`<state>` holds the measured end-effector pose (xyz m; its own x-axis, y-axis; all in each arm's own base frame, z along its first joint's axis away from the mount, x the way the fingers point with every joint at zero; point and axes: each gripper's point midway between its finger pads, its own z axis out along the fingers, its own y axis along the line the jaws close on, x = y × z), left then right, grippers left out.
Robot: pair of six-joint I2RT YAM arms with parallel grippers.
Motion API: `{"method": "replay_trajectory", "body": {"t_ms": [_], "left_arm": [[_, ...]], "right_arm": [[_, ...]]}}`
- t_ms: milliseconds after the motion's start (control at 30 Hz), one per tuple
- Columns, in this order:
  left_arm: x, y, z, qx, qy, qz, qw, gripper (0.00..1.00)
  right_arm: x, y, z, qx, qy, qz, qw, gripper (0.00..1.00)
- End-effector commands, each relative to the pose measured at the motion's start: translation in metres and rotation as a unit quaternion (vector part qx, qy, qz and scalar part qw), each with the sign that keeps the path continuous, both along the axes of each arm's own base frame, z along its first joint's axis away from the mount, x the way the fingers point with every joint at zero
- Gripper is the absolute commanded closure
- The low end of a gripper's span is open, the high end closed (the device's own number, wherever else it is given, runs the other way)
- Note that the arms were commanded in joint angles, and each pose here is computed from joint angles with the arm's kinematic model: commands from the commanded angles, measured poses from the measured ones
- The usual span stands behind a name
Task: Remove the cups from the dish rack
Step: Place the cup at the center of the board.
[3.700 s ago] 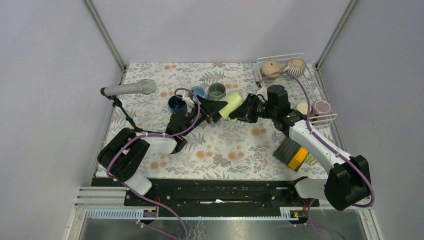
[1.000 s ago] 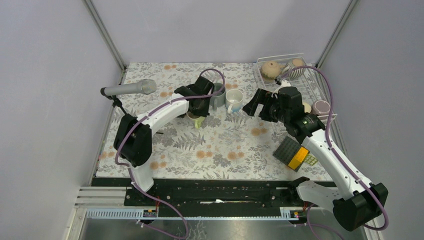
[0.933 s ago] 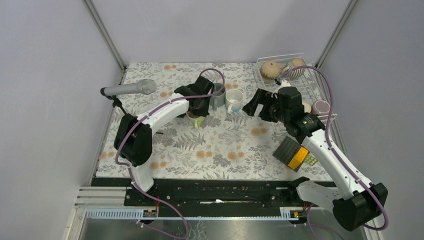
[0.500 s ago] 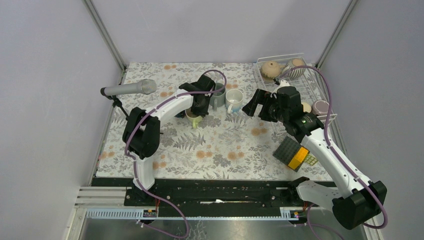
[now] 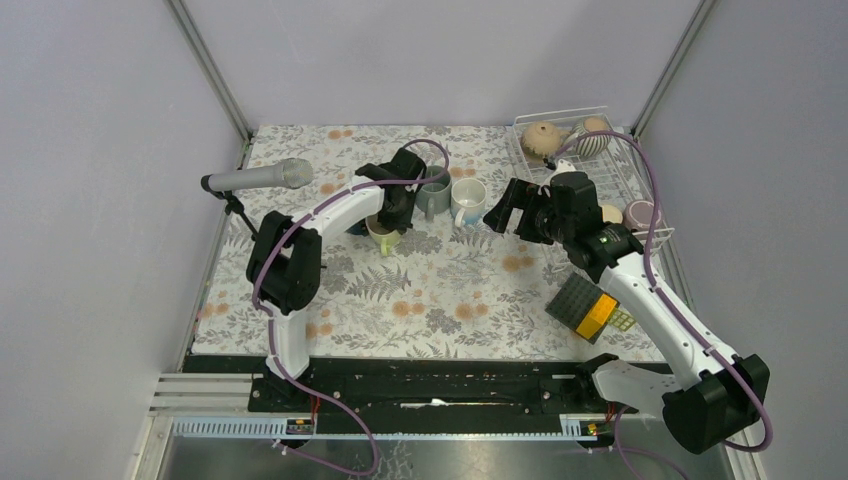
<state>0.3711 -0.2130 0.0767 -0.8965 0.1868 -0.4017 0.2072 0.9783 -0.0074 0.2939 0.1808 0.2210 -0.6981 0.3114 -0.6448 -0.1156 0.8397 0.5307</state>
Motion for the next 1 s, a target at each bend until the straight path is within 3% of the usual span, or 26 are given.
{"method": "replay_trajectory", "body": {"t_ms": [0,267,467,967], "left_arm": [[0.021,-0.005,0.025,-0.013,-0.043,-0.001,0.999,0.76],[0.025,-0.005,0.035,-0.015,-0.057,0.001,0.998,0.64],[0.028,-0.008,0.053,-0.030,-0.076,-0.001,0.997,0.48],[0.004,-0.056,0.100,-0.091,-0.137,-0.064,0.984,0.14]], "right_arm": [[0.012,0.005,0.025,0.006,-0.038,0.005,0.999,0.00],[0.016,0.009,0.027,0.009,-0.035,0.008,0.999,0.00],[0.019,0.010,0.028,0.012,-0.032,0.003,0.999,0.00],[0.026,0.005,0.026,0.007,-0.022,-0.027,0.999,0.00]]}}
